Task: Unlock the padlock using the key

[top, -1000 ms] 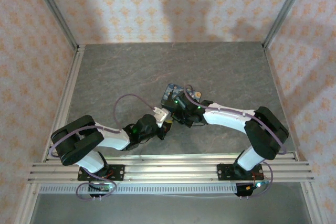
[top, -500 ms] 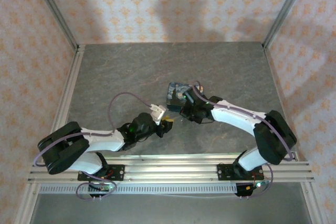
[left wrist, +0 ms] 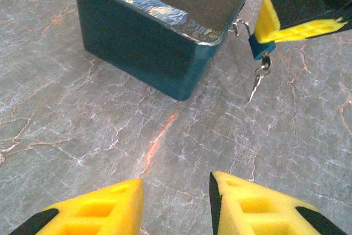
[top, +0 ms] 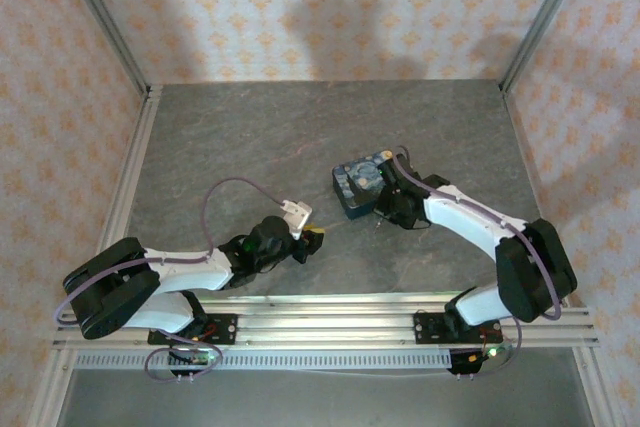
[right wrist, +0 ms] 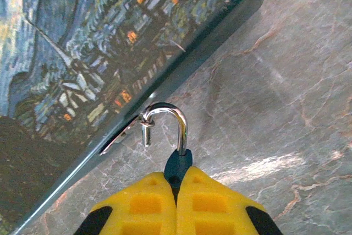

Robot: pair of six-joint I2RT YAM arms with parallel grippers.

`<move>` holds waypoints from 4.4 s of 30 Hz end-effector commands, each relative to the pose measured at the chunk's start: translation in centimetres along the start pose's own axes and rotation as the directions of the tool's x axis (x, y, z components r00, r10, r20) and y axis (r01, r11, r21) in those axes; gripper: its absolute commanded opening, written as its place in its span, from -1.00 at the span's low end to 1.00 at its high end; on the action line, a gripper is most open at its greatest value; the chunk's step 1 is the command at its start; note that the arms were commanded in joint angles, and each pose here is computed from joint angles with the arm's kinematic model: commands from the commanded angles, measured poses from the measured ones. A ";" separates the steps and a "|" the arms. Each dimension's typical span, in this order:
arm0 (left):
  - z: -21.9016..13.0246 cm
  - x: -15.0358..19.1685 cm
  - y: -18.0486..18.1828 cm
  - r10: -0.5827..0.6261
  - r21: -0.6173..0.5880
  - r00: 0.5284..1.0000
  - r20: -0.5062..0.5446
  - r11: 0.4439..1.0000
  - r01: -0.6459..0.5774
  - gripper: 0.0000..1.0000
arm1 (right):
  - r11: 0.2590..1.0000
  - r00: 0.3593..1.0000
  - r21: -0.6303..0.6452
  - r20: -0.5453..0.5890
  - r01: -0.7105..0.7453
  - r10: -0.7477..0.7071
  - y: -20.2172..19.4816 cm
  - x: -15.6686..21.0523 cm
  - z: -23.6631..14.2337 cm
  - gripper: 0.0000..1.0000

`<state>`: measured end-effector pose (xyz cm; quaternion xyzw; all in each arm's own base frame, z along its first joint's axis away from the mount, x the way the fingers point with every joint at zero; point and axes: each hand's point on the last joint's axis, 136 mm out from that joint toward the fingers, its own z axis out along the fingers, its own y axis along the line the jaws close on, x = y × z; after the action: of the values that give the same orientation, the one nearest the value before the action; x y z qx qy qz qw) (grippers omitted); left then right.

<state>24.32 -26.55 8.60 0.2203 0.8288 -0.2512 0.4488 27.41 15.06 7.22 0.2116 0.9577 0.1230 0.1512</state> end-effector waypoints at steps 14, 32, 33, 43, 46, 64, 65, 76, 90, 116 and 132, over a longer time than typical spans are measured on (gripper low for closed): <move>1.3 -0.2 0.3 -0.024 -0.028 0.999 -0.023 0.999 0.023 -0.26 | 0.983 0.980 -0.113 0.123 -0.143 0.157 0.5 -1.7 -1.7 -1.00; 1.3 0.1 0.3 -0.014 -0.029 0.999 -0.031 0.999 0.013 -0.27 | 0.917 0.925 -0.229 0.124 -0.325 0.359 0.7 -1.8 -0.2 -1.00; 1.3 0.2 0.4 -0.013 -0.032 0.999 -0.032 0.999 0.012 -0.27 | 0.917 0.923 -0.227 0.127 -0.328 0.362 0.6 -1.8 -0.2 -1.00; 1.2 -0.1 0.4 -0.014 -0.032 1.000 -0.027 0.999 0.014 -0.27 | 0.917 0.910 -0.240 0.196 -0.318 0.366 0.4 -3.1 -1.5 -1.00; 1.2 -0.2 0.4 -0.013 -0.033 1.000 -0.024 0.999 0.012 -0.27 | 0.919 0.906 -0.235 0.213 -0.316 0.366 0.3 -3.4 -1.5 -1.00; -1.6 -2.2 2.8 0.014 -0.174 1.000 -0.016 0.985 -0.017 -0.19 | 0.964 0.934 -0.213 0.286 -0.156 0.215 0.7 -4.5 -5.6 -1.00; -2.1 -2.7 3.4 0.012 -0.205 1.000 -0.015 0.979 -0.014 -0.16 | 0.967 0.945 -0.225 0.272 -0.120 0.181 1.3 -4.3 -6.0 -1.00; -10.6 -5.1 13.2 -0.237 -0.551 0.965 0.115 0.792 0.261 0.98 | 0.873 0.963 -0.407 0.094 0.268 -0.251 12.6 4.8 -5.2 -1.00; -16.1 -3.0 15.0 -0.336 -0.621 0.929 0.158 0.698 0.358 1.00 | 0.706 0.839 -0.621 -0.139 0.339 -0.525 22.7 15.6 2.5 -1.00; -16.4 -9.8 19.7 -0.269 -0.674 0.943 0.198 0.661 0.330 0.99 | 0.773 0.706 -0.060 0.457 0.631 -0.541 13.9 -1.7 -12.8 0.95; -14.6 -7.7 30.0 -0.115 -0.784 0.955 0.275 0.547 0.291 0.99 | 0.963 0.499 0.240 0.854 -0.122 -0.150 -15.2 -14.8 -12.4 0.99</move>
<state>35.18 4.59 14.61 -0.1316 0.8559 0.1117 0.4875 29.46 -4.94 14.90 0.2145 0.8265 -0.1301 0.5040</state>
